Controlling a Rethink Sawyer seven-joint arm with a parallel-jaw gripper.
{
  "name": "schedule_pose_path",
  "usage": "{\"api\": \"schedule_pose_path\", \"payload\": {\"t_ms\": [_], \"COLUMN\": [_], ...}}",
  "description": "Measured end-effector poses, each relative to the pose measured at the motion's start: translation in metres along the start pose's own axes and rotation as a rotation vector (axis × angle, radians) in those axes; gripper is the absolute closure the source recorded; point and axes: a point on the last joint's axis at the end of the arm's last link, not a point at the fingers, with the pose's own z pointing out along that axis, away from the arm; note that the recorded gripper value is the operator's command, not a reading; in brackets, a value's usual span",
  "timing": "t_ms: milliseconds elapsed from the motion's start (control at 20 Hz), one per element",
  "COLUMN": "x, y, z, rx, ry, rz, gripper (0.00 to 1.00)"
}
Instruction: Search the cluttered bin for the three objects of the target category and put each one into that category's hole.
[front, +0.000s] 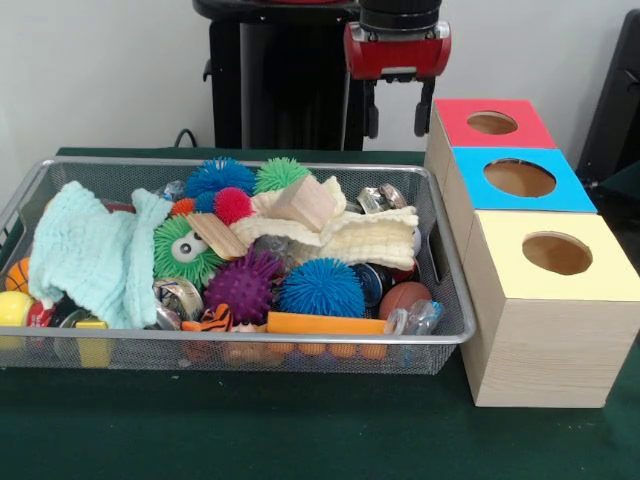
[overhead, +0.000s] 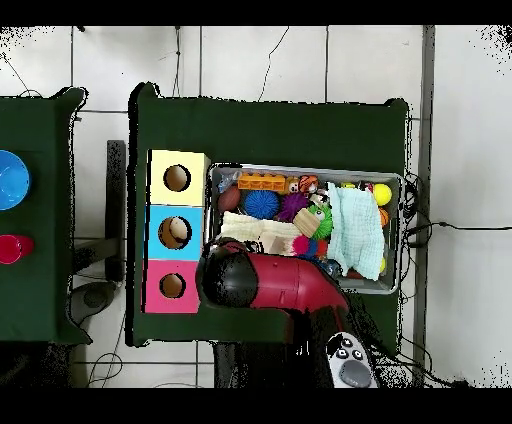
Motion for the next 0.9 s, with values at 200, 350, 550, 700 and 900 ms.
{"api": "schedule_pose_path", "payload": {"t_ms": [200,350,550,700,900], "x": [-0.016,-0.031,-0.052,-0.066,-0.08], "y": [-0.011,-0.024,-0.041,-0.052,-0.062], "z": [0.004,0.009,0.016,0.021,0.03], "rx": [-0.021,-0.034,-0.049,-0.055,-0.06], "ry": [-0.016,-0.032,-0.057,-0.074,-0.094], "rz": [0.019,0.04,0.064,0.069,0.062], "gripper": [0.0,0.0,0.0,0.0,0.0]}}
